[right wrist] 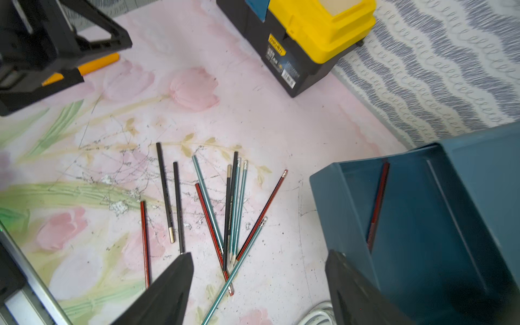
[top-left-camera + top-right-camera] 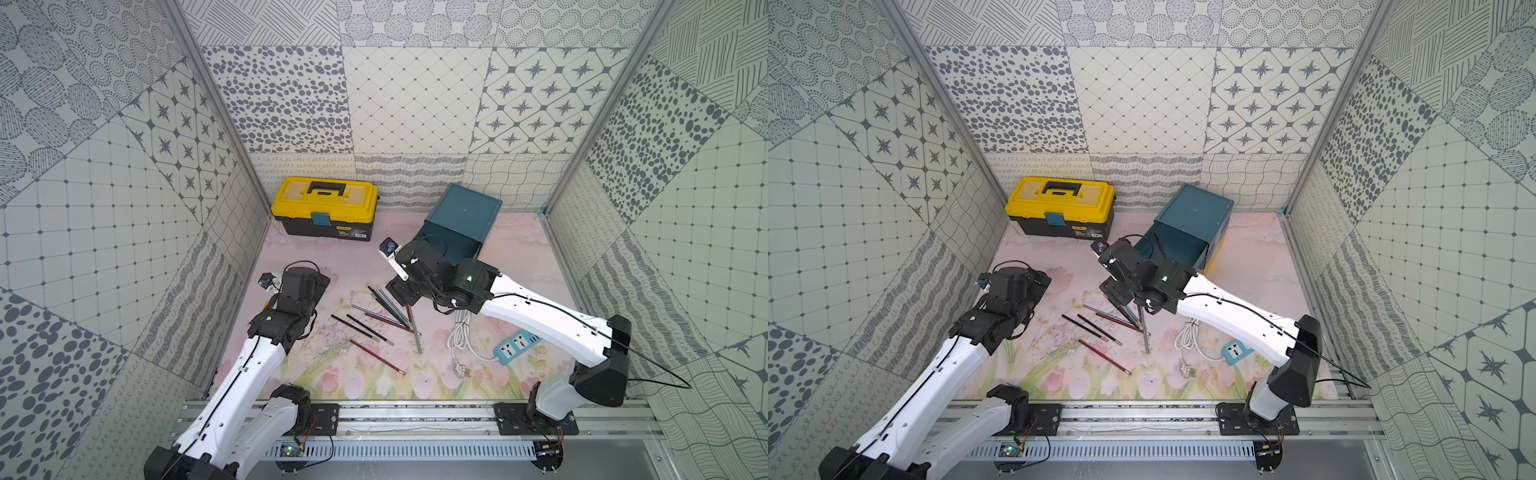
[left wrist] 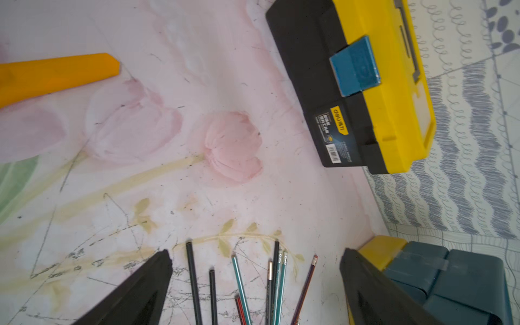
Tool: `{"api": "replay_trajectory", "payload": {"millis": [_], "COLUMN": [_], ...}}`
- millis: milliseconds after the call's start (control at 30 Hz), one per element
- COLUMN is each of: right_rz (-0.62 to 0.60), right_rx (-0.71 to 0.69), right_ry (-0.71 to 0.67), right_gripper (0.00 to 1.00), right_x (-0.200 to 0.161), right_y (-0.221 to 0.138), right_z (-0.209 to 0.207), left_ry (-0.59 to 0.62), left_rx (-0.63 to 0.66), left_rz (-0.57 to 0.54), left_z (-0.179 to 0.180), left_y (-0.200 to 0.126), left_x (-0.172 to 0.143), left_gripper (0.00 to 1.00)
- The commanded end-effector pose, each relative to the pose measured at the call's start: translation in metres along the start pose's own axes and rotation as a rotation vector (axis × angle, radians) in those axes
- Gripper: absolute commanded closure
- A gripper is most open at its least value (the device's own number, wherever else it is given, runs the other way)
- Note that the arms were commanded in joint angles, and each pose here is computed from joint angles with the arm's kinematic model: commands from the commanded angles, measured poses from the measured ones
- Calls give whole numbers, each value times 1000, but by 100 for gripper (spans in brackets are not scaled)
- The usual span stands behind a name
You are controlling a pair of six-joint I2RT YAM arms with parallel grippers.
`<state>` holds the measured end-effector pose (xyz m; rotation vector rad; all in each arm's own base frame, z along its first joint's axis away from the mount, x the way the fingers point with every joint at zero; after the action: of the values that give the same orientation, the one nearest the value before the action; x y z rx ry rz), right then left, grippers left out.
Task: Please place the pencils in the drawer according to their color
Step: Place the pencil in the drawer, then pick up the pencil from the center of the board.
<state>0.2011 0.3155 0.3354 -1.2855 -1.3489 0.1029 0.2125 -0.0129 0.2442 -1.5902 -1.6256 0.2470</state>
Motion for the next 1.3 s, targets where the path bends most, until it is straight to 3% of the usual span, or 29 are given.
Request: {"api": "replay_trajectory", "payload": {"millis": [0,167,633,1267], "right_rz": [106,226,347,423], "right_rx": [84,172,409,414], "right_ry": [-49,-123,-96,-104], "right_gripper": [27,34,46,52], "right_x": [-7,-26,-53,-83], "right_y": [14,40,105,152], "right_z": [21,55,102,140], "left_ry": [-90,-100,-108,-95], "left_rx": [88,139,169,243], "left_rz": [51,71,84,57], "left_z": [24,34,41,51], "left_y": [11,21,32,39], "left_x": [-3,-6,-12,-14], "left_gripper": [1,1,1,1]}}
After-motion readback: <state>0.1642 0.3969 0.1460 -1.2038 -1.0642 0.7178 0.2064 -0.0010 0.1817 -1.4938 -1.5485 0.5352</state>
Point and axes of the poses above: each gripper's point midway between its finger pads, its own y axis out along the fingers, its own z axis along the line the jaws close on, x = y × z, the point moved 10 cm from there along -y, back along the fingers, and after that the axes turned 5 degrees about -y, right-handed, at the moved point
